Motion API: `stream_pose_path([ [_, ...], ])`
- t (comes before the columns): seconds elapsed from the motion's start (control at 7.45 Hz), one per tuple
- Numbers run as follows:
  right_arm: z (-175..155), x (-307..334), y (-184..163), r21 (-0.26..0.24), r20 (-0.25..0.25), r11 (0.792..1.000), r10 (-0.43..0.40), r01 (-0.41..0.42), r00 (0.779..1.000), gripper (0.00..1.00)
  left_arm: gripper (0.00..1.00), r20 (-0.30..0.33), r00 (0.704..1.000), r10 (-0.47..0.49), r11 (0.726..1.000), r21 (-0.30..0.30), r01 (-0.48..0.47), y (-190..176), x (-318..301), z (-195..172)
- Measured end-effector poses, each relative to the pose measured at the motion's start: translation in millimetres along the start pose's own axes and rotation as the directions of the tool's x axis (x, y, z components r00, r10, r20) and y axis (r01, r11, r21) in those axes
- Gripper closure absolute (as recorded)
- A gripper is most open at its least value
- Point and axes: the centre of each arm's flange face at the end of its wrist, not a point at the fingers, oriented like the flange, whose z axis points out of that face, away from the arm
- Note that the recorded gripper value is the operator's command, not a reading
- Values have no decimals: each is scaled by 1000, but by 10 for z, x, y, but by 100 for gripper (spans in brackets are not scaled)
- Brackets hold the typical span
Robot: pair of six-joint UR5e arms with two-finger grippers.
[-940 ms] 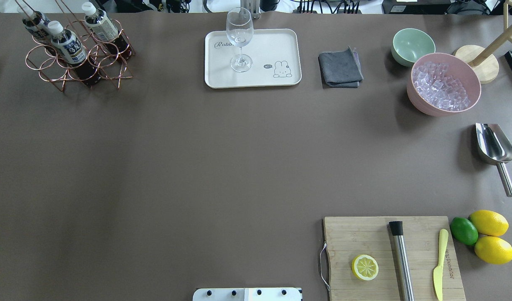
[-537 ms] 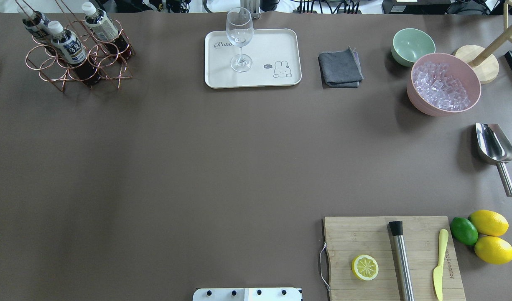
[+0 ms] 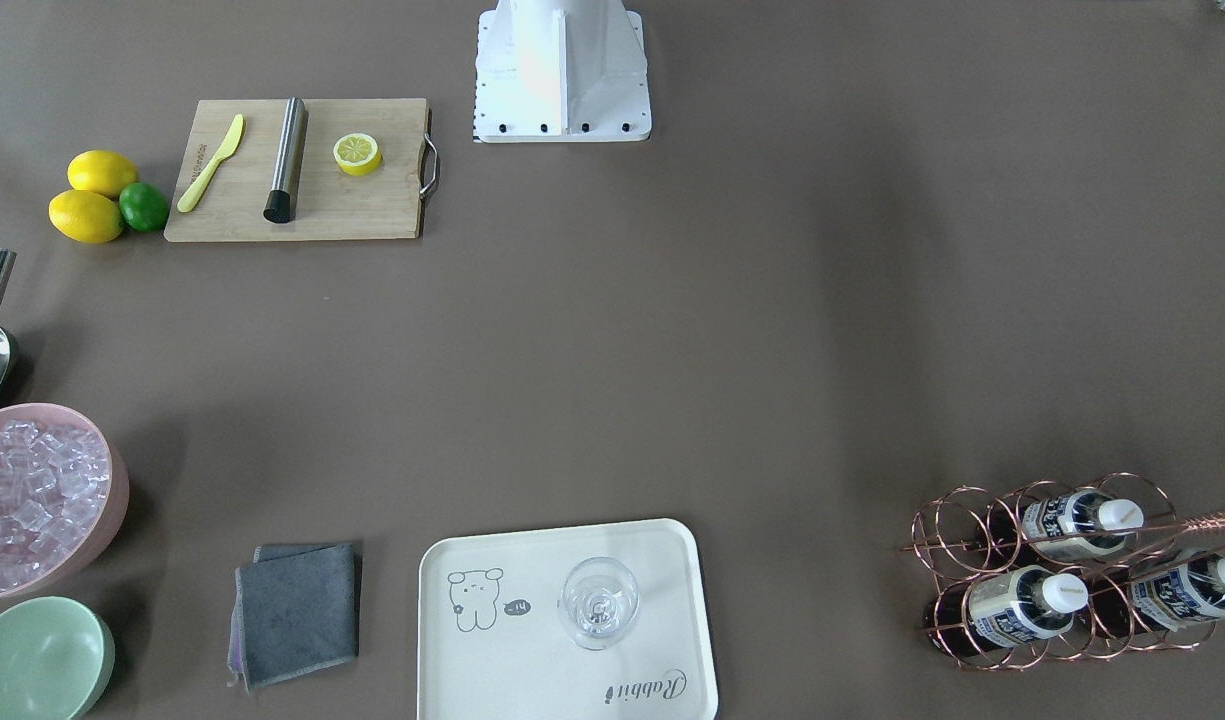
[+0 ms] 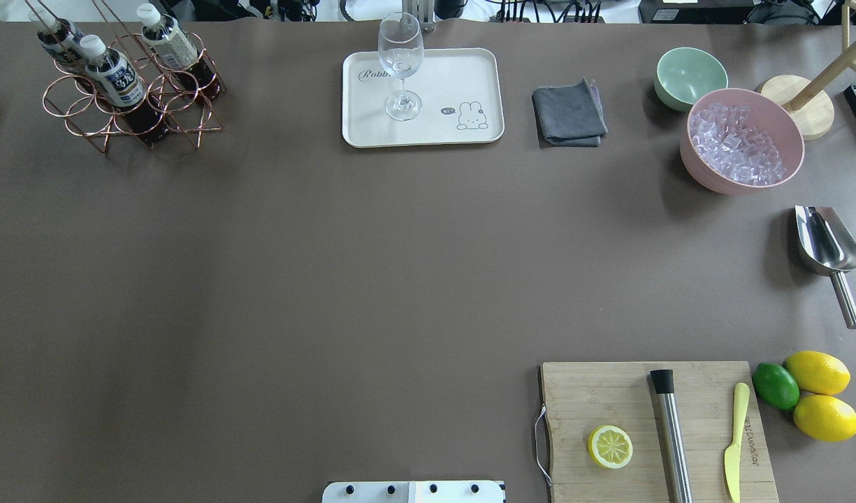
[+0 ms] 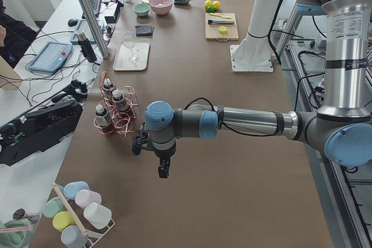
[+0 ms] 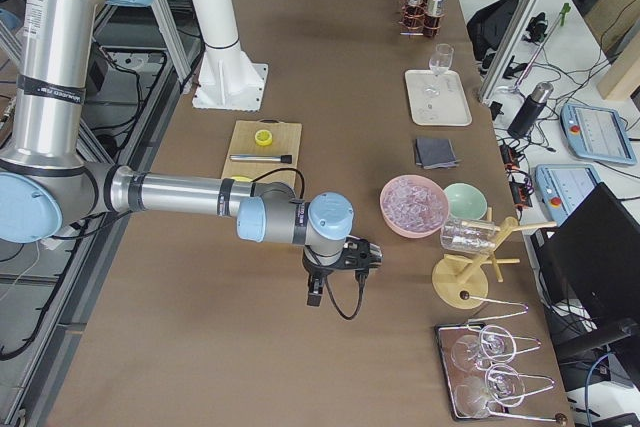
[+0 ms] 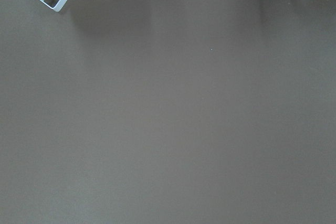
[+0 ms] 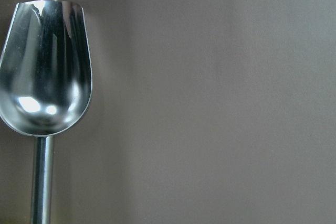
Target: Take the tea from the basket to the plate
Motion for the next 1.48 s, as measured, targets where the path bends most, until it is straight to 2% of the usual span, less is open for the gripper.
stream_pose_path([
  [0.54,-85,-79,-169,19,-7,1000,-16,16,1000,0,2,0,1000,2,1000,2,-2,-2,7,-9],
  [1.48,-83,-75,-176,17,-6,1000,-13,13,1000,0,2,2,1000,12,1000,15,-12,-30,58,-76],
])
